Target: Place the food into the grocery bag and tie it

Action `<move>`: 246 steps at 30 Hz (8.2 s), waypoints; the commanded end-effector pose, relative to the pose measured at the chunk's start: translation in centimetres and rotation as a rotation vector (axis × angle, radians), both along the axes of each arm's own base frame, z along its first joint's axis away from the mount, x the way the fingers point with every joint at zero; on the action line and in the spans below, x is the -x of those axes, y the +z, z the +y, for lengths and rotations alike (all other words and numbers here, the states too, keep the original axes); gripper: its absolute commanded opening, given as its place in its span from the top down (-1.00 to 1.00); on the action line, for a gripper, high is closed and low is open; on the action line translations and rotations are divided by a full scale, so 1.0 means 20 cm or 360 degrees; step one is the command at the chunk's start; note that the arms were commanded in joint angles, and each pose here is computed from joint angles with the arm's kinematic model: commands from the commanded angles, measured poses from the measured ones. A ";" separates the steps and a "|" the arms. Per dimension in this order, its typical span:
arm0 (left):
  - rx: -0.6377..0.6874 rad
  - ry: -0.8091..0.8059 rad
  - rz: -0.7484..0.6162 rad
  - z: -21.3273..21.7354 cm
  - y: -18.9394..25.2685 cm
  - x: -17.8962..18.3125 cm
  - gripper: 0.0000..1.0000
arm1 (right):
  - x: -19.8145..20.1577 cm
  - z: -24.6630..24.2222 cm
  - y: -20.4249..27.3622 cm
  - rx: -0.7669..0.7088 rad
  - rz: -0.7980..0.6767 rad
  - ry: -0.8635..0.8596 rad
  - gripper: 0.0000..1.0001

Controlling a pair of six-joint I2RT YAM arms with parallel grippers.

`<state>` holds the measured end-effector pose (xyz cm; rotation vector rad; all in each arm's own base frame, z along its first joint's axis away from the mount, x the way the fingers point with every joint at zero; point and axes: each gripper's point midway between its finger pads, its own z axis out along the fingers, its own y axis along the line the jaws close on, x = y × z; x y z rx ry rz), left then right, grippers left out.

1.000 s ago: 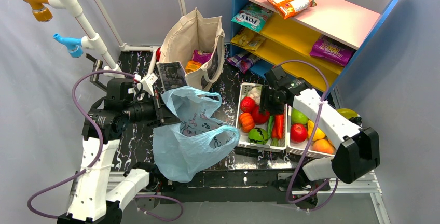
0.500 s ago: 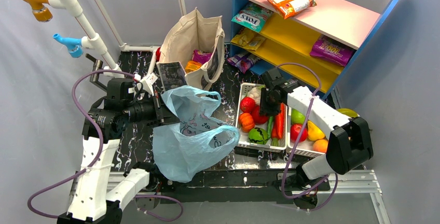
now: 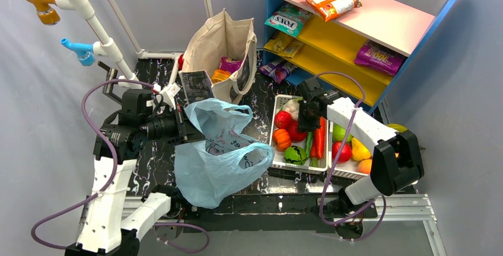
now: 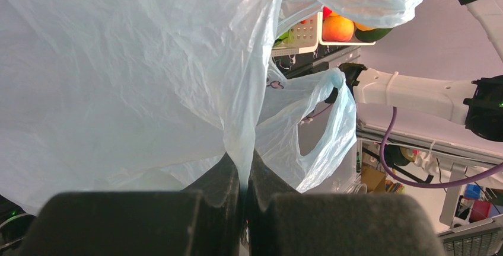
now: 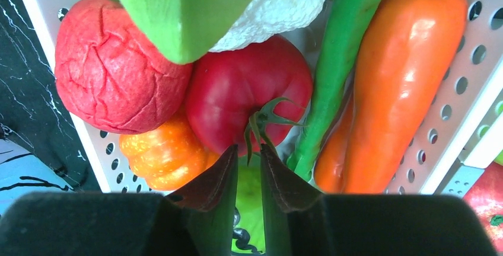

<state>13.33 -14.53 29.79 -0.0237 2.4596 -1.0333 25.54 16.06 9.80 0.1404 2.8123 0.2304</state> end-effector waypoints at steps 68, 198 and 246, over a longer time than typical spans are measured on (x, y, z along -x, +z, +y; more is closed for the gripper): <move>0.0031 -0.0003 0.0000 -0.03 0.06 -0.02 1.00 | 0.32 0.57 1.84 -0.1222 -0.1304 0.1121 0.97; -0.0017 -0.0003 0.0018 0.00 0.01 0.01 1.00 | 0.03 0.15 0.88 -0.0059 -0.0860 0.0337 -0.70; -0.0224 -0.0127 -0.0160 -0.01 0.10 -0.05 1.00 | 0.10 -1.61 0.62 0.1367 -0.0276 -0.1176 -0.83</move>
